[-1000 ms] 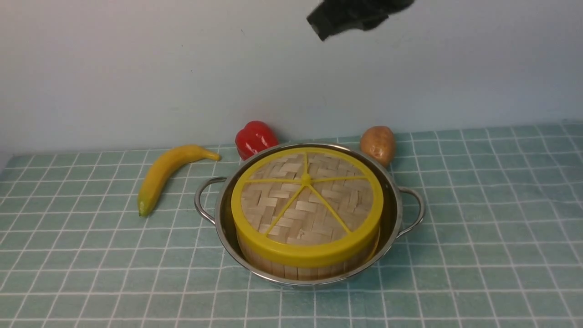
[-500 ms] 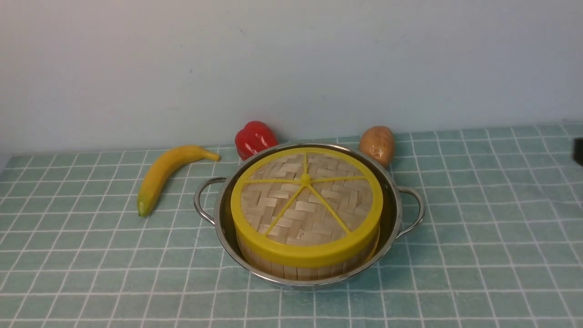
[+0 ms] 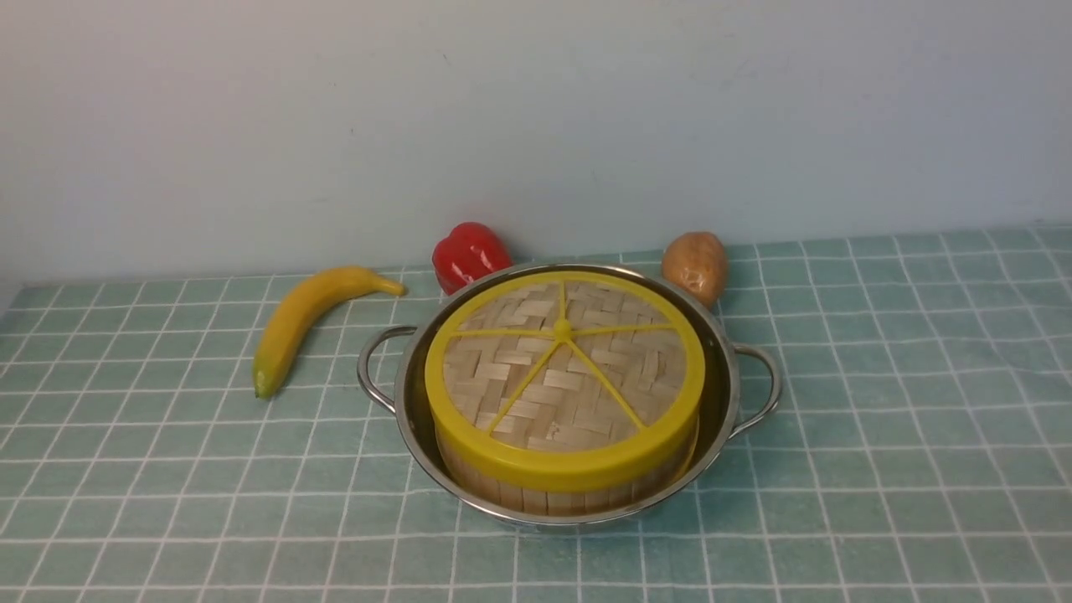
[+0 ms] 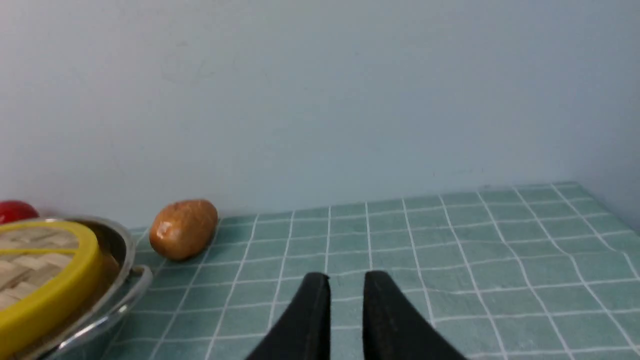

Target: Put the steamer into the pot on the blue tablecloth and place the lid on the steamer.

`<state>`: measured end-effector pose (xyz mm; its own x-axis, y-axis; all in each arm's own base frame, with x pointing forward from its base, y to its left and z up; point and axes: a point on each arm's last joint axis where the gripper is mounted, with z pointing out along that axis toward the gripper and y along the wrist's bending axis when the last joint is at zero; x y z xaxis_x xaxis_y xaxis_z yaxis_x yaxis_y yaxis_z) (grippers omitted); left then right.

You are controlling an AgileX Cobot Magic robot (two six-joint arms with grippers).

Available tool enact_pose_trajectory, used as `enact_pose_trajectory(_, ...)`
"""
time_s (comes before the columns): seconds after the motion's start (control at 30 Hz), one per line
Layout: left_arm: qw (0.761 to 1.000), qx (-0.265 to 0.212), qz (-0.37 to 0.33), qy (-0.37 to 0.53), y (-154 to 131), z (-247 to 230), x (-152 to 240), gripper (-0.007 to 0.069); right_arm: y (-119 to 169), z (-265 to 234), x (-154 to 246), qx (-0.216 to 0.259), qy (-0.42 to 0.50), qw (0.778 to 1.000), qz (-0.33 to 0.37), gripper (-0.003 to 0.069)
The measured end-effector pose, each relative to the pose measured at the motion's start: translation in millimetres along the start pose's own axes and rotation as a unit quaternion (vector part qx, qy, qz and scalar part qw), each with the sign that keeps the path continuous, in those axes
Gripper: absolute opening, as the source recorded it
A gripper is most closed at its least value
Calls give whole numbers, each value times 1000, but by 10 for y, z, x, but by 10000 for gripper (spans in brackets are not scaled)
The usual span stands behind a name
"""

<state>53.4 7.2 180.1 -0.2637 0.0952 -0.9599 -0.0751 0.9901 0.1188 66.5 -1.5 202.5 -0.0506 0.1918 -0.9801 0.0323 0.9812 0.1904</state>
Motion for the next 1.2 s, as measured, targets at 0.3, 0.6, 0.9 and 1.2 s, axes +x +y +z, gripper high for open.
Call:
enact_pose_trajectory(0.3, 1000, 0, 0, 0, 0, 0, 0, 243, -36, -87, 135, 15, 51, 999, -8, 149)
enact_pose_trajectory(0.6, 1000, 0, 0, 0, 0, 0, 0, 243, -37, -88, 140, 16, 54, 998, -7, 171)
enact_pose_trajectory(0.9, 1000, 0, 0, 0, 0, 0, 0, 243, -37, -88, 141, 15, 54, 998, -6, 200)
enact_pose_trajectory(1.2, 1000, 0, 0, 0, 0, 0, 0, 243, -37, -93, 138, 15, 51, 999, -6, 218)
